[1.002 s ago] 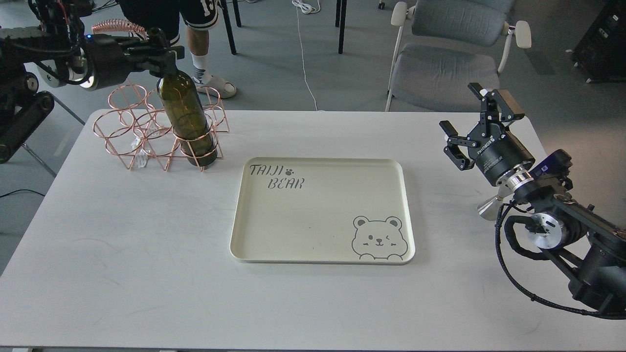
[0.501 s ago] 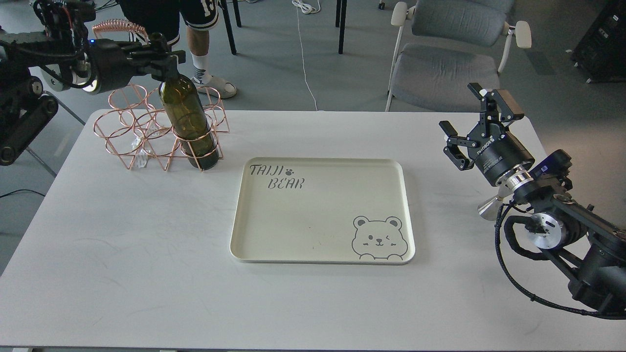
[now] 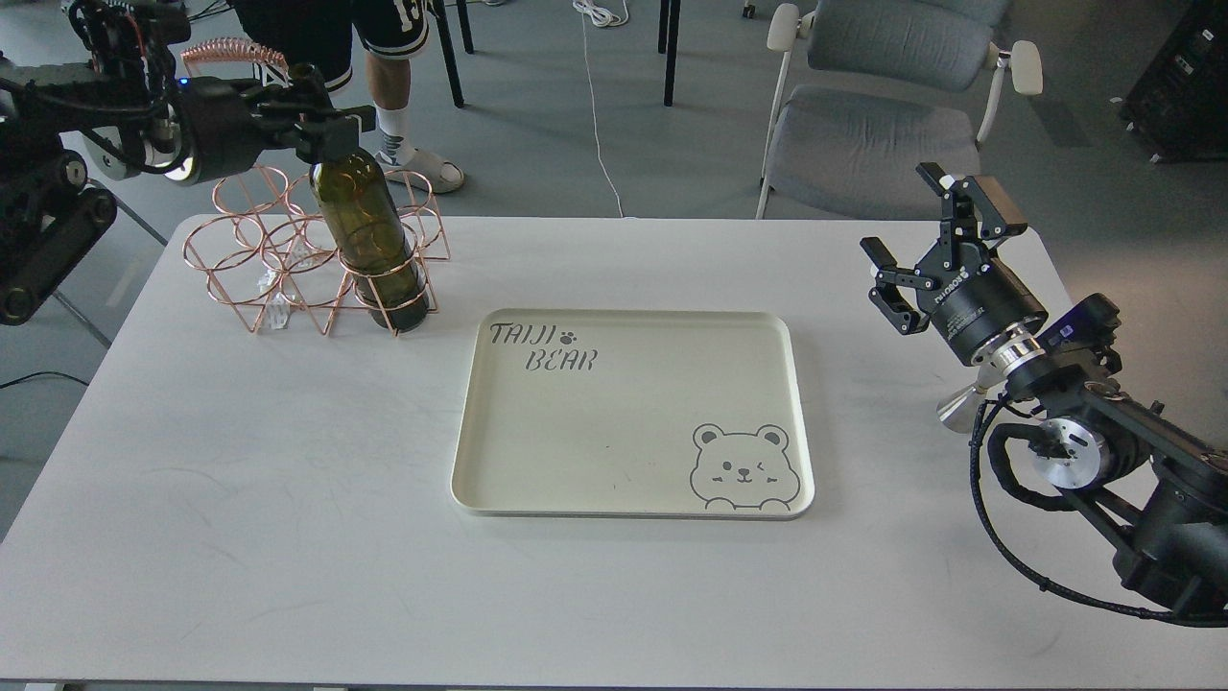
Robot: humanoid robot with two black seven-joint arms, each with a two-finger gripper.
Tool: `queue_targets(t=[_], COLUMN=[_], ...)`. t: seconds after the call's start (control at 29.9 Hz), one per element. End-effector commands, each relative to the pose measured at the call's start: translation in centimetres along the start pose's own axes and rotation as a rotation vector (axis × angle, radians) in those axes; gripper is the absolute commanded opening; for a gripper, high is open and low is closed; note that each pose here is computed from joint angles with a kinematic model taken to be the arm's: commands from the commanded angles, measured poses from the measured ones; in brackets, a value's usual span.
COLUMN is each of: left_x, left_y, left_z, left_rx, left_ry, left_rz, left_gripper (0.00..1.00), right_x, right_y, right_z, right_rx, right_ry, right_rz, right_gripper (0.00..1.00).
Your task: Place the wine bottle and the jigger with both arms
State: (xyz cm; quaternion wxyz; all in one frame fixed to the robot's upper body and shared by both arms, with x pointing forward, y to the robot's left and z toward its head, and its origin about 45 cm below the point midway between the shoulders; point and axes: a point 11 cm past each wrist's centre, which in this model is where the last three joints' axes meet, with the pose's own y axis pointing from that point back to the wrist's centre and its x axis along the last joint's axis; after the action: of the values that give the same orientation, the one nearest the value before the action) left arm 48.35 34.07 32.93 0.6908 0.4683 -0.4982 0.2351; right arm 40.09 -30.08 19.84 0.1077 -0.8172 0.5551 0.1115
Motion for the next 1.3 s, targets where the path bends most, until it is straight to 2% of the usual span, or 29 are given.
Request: queue_targets(t=[0.0, 0.13, 0.27, 0.53, 0.63, 0.77, 0.84, 0.94, 1.07, 1.27], left_x=[0.7, 3.0, 5.4, 12.5, 14.3, 15.6, 14.0, 11.0, 5.6, -0.9], left_y=[0.1, 0.5, 0.9, 2.4, 3.0, 4.5, 4.6, 4.3, 3.2, 3.0], left_z=[0.0, 0.2, 0.9, 3.0, 4.6, 8.1, 9.1, 9.8, 10.5, 11.3], left_rx=[0.000, -0.003, -0.018, -0.085, -0.204, -0.479, -0.599, -0.690, -0.703, -0.738], left_ry=[-0.006, -0.021, -0.035, -0.006, 0.156, 0.489, 0.700, 0.928, 1.070, 1.295], left_rz=[0.013, 0.054, 0.099, 0.256, 0.353, 0.468, 0.473, 0.454, 0.387, 0.399], left_gripper=[0.74, 0.78, 0.86, 0.96, 0.97, 0.97, 0.98, 0.98, 0.98, 0.98], right_x=[0.0, 0.0, -0.1, -0.1, 0.0, 0.0, -0.2, -0.4, -1.1, -0.7], right_y=[0.0, 0.0, 0.0, -0.1, -0.1, -0.2, -0.4, -0.7, -1.0, -1.2], right_z=[0.0, 0.0, 0.1, 0.0, -0.2, -0.4, -0.5, -0.7, -0.3, -0.8], right_rx=[0.000, 0.000, 0.000, 0.003, 0.009, 0.022, 0.035, 0.053, 0.057, 0.072], right_ry=[0.000, 0.000, -0.003, -0.003, -0.004, -0.012, -0.023, -0.039, -0.057, -0.057], right_rz=[0.000, 0.000, -0.001, 0.000, 0.001, 0.005, 0.006, 0.009, 0.002, 0.025], right_gripper=[0.98, 0.98, 0.98, 0.98, 0.98, 0.98, 0.98, 0.98, 0.98, 0.98])
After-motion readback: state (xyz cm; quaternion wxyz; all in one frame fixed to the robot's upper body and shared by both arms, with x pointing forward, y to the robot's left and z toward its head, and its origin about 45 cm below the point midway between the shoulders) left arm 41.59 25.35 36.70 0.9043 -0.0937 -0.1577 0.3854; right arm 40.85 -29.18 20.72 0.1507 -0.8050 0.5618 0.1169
